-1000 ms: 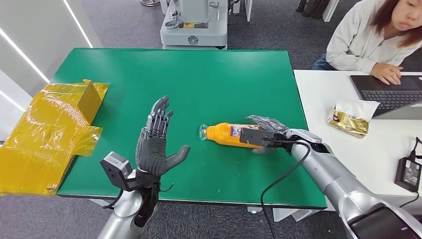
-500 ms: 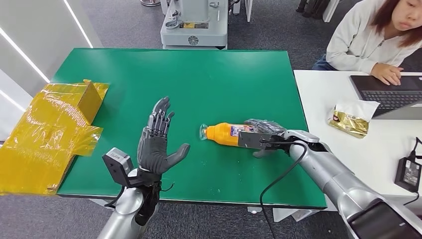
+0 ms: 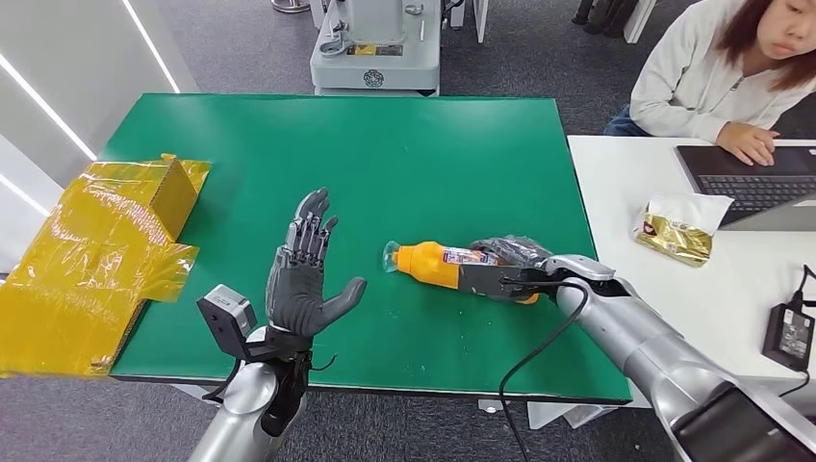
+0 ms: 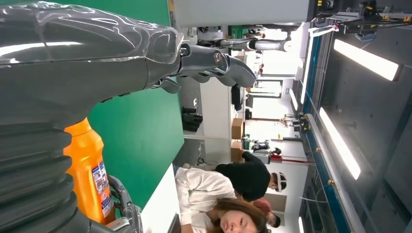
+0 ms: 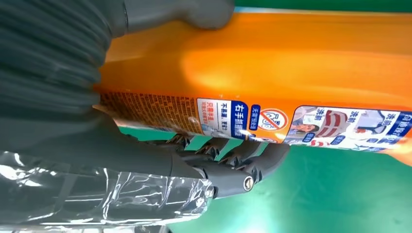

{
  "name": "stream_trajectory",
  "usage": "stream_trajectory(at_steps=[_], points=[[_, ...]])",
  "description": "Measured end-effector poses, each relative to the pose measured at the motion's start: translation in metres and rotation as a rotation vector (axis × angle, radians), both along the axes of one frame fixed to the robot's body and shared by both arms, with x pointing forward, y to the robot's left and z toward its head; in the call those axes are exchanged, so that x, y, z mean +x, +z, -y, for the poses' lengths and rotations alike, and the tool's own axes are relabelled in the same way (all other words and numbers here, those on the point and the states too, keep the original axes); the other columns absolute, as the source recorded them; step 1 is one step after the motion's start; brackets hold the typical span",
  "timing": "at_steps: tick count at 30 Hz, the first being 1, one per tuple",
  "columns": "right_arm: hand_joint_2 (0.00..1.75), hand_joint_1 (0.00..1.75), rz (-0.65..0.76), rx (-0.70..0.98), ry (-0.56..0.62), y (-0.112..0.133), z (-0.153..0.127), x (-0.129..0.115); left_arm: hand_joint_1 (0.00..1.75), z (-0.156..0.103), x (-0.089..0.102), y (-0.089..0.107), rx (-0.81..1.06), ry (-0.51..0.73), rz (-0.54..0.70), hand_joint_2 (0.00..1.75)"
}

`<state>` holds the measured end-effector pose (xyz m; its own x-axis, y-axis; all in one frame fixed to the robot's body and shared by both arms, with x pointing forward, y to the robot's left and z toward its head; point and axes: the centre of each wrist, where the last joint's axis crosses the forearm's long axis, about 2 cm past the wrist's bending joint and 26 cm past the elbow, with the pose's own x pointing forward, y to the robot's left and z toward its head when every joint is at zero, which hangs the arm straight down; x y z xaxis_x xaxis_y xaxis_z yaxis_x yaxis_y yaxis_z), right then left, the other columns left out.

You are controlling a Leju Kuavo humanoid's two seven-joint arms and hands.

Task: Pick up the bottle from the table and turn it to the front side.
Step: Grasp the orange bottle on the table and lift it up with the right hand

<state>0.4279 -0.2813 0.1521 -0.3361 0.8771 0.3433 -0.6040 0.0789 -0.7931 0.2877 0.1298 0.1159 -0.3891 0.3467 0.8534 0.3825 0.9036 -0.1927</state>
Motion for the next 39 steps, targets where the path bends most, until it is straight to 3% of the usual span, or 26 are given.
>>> stream_trajectory(at_steps=[8,15,22,28,32,39], points=[[1.75,1.75,0.042,0.016,0.006,-0.007,-0.001,-0.004,0.0,-0.001,0.001,0.0,0.012,0.005,-0.002,1.75],[1.75,1.75,0.014,0.291,0.001,-0.027,-0.006,-0.025,0.0,-0.004,-0.002,-0.004,0.035,0.021,0.005,1.75],[1.75,1.75,-0.003,0.43,-0.009,-0.035,-0.008,-0.039,0.0,-0.005,-0.002,-0.004,0.04,0.036,0.01,1.75],[1.75,1.75,0.046,0.712,-0.023,-0.047,-0.023,-0.07,0.0,-0.009,-0.005,-0.006,0.057,0.076,0.014,1.75],[1.75,1.75,0.171,0.816,-0.036,-0.042,-0.039,-0.091,0.0,-0.012,-0.004,-0.005,0.089,0.098,0.017,1.75],[1.75,1.75,0.27,0.945,-0.036,-0.039,-0.048,-0.126,0.0,-0.024,-0.007,-0.013,0.164,0.135,0.002,1.75]])
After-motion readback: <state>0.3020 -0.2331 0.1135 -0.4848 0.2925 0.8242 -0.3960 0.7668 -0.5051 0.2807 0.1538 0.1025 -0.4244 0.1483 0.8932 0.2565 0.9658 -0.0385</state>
